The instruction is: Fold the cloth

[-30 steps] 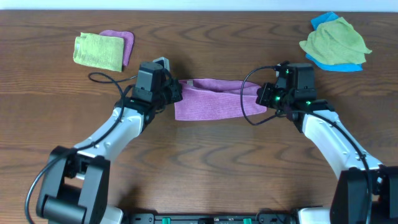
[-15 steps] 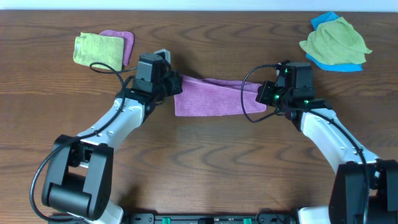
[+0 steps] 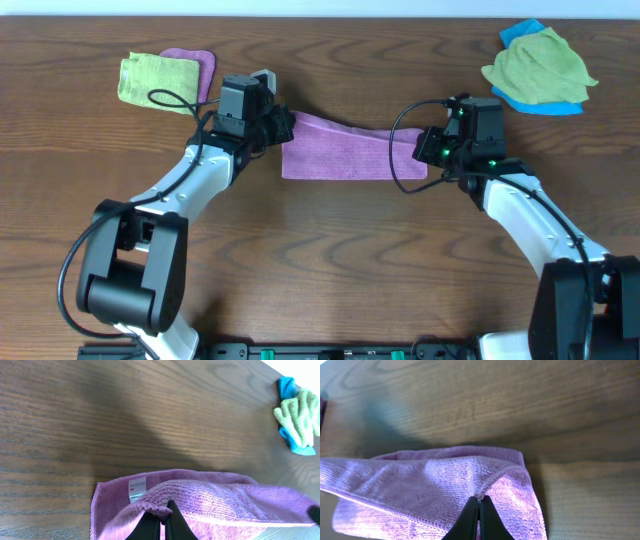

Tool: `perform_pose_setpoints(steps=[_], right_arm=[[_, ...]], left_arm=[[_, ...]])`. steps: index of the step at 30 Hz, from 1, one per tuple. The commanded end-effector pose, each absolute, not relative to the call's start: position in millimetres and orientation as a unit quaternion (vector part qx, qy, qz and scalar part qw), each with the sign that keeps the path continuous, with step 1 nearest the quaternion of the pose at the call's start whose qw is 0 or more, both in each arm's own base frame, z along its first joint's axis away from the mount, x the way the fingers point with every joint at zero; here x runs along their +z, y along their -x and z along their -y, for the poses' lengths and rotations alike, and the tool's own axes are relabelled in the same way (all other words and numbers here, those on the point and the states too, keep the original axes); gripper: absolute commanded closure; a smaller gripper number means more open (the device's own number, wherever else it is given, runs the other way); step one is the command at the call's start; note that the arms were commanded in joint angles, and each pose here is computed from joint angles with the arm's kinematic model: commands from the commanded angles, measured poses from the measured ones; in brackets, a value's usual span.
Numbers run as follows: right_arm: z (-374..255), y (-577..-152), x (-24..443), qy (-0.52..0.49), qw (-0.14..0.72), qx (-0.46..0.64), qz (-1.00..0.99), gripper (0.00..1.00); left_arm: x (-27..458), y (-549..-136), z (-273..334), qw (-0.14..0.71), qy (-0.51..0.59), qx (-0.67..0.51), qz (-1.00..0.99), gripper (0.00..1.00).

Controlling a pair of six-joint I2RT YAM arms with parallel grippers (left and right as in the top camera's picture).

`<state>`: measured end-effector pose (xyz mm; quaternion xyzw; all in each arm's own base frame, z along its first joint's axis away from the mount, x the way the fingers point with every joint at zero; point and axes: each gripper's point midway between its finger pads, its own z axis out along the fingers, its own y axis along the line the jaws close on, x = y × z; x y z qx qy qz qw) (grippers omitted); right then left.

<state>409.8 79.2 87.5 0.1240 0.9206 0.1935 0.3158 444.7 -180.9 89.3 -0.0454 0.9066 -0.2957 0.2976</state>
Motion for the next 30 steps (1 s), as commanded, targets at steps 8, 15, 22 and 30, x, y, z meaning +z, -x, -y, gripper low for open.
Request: perform_pose_setpoints(steps=[8,15,22,30], right_arm=[[-81,-427,87,-0.129,0.322,0.195,-0.918,0.98],[-85,-416,81,-0.132,0.286,0.203,-0.927,0.98],[-83,-397,73,-0.142,0.236,0.19,-0.942,0.98],[-82,-386,69,-0.146,0.209,0.183,-0.949,0.99]], left_arm=[[95,-452,179,0.308,0.035,-0.293,-0.904,0.94],[84,-437,181,0.268,0.039,-0.298,-0.916,0.94],[73,-423,178,0.232,0.048,-0.289,-0.928,0.94],[63,-406,177,0.189,0.064,-0.287,-0.937,0.94]])
